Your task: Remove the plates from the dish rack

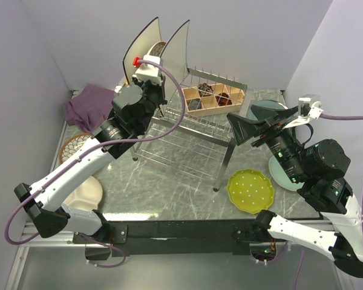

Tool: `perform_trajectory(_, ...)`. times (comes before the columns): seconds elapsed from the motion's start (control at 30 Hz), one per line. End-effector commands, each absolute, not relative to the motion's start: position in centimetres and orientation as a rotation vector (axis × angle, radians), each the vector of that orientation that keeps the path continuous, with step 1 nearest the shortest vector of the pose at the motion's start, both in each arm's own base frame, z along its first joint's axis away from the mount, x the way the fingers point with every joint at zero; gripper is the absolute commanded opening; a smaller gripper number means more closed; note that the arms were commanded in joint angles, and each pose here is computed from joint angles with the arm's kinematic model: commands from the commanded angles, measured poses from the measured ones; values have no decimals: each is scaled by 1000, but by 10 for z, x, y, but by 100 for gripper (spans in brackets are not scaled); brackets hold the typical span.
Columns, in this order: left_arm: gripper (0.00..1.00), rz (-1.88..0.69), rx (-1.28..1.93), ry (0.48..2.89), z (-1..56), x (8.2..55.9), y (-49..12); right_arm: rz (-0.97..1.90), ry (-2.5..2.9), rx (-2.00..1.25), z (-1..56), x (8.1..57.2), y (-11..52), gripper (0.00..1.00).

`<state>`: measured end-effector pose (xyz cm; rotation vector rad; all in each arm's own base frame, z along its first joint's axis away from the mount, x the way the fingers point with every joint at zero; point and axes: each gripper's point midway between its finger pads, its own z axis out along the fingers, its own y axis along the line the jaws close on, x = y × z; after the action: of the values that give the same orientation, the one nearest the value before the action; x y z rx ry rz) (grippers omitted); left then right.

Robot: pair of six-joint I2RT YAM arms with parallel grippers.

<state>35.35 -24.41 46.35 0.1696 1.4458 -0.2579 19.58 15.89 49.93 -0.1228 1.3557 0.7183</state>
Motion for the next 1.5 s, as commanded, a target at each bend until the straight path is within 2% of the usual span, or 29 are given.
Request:
perform_trajectory(0.0,1,-448,117,1365,505,336,-259,715,1329,-118,506,197,159,100)
perform_trajectory(0.73,1,-565,19,1184,589,301,-224,696,1339,-118,502,202,162,100)
perform_trajectory(1.47,1,-658,17,1083,616,277,-214,687,1348,-124,501,206,167,100)
